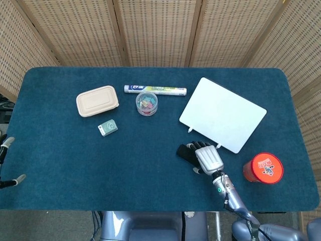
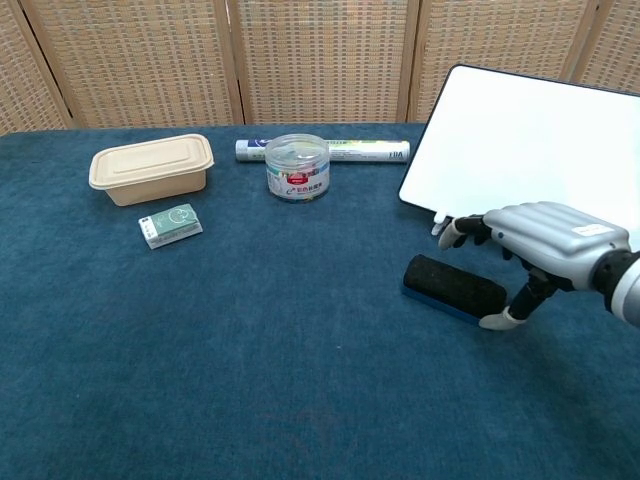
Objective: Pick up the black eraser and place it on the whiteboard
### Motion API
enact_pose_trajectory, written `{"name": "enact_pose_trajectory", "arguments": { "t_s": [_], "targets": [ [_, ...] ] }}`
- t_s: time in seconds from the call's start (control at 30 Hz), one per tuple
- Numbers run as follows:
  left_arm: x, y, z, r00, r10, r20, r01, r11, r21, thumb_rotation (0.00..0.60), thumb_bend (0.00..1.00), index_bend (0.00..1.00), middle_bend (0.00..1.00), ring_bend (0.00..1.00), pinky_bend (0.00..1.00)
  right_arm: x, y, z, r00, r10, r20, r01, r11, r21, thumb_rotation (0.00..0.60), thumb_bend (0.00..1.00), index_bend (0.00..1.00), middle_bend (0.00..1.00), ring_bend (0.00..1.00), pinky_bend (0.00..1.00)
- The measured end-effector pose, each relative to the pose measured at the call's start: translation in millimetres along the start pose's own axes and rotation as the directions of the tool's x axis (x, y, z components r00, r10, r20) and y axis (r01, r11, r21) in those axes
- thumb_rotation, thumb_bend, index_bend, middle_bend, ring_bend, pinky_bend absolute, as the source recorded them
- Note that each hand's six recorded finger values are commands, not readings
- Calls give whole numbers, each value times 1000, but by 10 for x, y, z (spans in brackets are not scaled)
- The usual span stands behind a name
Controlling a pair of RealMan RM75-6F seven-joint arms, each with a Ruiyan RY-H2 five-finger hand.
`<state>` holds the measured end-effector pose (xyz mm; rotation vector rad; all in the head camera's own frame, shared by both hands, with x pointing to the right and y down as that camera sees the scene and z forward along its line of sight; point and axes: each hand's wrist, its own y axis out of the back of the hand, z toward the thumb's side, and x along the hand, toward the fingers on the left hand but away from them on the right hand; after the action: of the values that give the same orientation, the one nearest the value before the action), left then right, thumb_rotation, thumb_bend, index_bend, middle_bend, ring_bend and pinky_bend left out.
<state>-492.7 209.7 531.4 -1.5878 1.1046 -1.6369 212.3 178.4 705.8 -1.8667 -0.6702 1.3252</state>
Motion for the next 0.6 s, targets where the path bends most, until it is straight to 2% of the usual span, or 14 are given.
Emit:
{"name": "enact_pose_trajectory", "arguments": {
  "t_s": [0.2,0.6],
  "targets": [
    [4,-1,-6,1000,-2,-1,2,1000,0,600,0,0,0,0,0,-41,-40,-17,1000,-17,27,17,1000,-1,600,95,289,314,334,385],
    [6,-6,-4,1000,-5,-2,5,1000,2,600,0,0,0,0,0,-130,-104,-38,998,8,65,-5,999,-38,600,156,308,345,379,429]
  ]
}}
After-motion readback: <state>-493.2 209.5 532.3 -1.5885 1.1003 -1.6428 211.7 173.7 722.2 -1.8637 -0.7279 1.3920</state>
